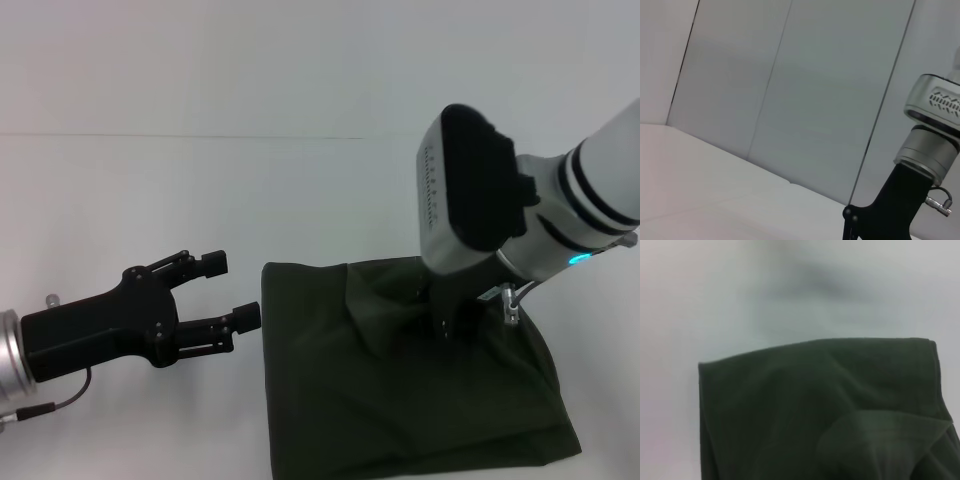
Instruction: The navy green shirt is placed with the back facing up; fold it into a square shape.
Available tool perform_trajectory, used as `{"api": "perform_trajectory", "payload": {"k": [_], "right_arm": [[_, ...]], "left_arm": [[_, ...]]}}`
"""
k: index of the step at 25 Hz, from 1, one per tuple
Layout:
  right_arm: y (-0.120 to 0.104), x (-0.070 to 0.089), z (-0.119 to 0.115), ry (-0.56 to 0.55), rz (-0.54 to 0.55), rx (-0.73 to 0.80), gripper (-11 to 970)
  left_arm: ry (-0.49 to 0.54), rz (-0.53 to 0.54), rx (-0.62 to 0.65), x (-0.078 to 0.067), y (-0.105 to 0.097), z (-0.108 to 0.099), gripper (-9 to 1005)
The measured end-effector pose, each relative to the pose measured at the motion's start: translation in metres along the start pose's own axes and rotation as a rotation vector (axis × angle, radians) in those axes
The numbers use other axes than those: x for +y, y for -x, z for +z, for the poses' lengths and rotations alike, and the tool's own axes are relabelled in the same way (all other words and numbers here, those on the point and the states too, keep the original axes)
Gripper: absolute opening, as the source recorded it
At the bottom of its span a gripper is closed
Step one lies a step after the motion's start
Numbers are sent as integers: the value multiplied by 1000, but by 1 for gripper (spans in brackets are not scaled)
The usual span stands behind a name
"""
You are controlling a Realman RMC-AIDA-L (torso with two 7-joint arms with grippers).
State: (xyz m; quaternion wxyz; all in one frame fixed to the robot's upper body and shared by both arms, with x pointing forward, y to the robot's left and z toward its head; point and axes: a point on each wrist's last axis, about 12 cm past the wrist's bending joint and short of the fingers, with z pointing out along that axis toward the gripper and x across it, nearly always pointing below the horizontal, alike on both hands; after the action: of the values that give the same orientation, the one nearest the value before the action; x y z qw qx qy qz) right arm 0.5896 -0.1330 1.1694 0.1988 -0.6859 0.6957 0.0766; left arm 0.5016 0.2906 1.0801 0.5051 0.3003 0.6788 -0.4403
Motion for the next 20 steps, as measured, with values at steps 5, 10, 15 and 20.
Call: {"api": "perform_trajectory", "payload": {"k": [5, 10, 15, 20], "right_arm": [[-14, -6, -4, 46, 124, -52, 145], [-25, -11, -4, 77, 247, -120, 133], [-33, -16, -3, 96, 338, -159, 127], [-42, -20, -4, 118, 452, -214, 127]], "left_arm": [[0, -12, 13, 0, -1, -1, 947], [-7, -18, 21, 0, 0, -4, 947], [-19, -18, 22, -1, 2, -5, 946], [-23, -17, 22, -1, 2, -5, 946]]}}
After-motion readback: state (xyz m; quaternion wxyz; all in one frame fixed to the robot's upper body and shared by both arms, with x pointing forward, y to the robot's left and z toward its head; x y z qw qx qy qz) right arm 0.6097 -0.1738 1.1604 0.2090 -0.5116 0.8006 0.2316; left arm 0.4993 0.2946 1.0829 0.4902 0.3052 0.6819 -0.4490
